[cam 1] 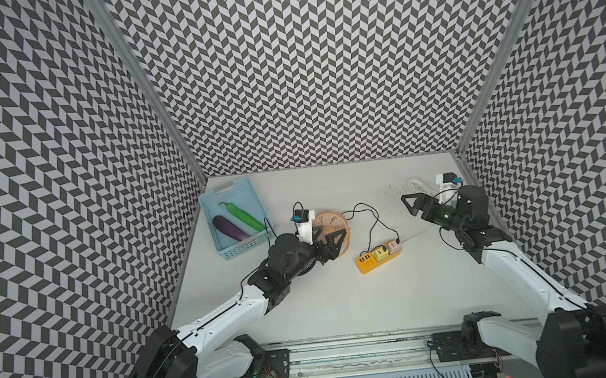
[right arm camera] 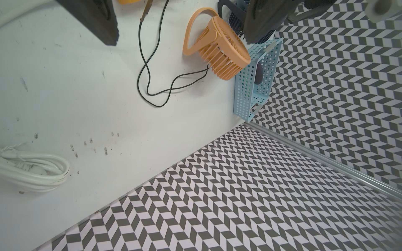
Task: Unplug the desk fan from the power strip
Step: Adjust the socket at the center of the board.
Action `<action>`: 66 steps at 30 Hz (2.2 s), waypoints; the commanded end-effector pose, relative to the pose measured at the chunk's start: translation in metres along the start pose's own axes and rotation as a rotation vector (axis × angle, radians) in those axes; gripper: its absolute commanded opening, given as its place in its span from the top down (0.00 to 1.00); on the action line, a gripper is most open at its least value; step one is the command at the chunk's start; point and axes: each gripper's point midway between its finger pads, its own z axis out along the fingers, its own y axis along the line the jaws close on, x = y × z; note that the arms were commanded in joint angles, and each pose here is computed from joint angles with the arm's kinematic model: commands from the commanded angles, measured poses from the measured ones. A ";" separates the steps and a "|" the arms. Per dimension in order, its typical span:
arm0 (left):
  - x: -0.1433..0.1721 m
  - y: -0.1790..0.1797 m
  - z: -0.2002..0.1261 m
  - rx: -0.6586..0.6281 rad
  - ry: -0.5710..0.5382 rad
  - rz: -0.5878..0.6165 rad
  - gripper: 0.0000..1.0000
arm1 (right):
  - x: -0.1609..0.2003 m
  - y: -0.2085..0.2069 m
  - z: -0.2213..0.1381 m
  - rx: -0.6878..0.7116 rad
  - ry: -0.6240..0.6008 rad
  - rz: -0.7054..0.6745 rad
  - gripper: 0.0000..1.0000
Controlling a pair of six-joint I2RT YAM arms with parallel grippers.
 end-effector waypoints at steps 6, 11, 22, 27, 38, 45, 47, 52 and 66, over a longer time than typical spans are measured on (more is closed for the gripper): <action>0.078 -0.024 0.020 0.089 0.164 0.113 0.23 | 0.031 0.001 -0.004 -0.057 0.072 0.016 0.07; 0.106 -0.044 0.027 0.209 0.220 0.116 0.24 | 0.039 -0.008 -0.006 -0.027 0.081 0.008 0.07; 0.123 -0.069 0.051 0.371 0.269 0.172 0.18 | 0.041 -0.014 -0.006 -0.004 0.075 -0.002 0.05; 0.129 -0.073 0.062 0.416 0.263 0.196 0.19 | 0.046 -0.017 -0.003 -0.006 0.090 0.005 0.05; 0.125 -0.053 0.091 0.365 0.243 0.224 0.17 | 0.051 -0.021 -0.003 0.006 0.097 0.000 0.05; 0.124 -0.034 0.101 0.288 0.235 0.244 0.16 | 0.056 -0.025 -0.002 0.007 0.106 0.004 0.05; 0.127 -0.030 0.103 0.275 0.240 0.244 0.15 | 0.056 -0.025 -0.003 0.007 0.107 0.002 0.05; 0.137 -0.021 0.105 0.248 0.262 0.247 0.15 | 0.058 -0.025 -0.004 0.007 0.106 0.001 0.05; 0.165 -0.006 0.096 0.207 0.318 0.251 0.20 | 0.061 -0.024 -0.005 -0.005 0.113 0.004 0.06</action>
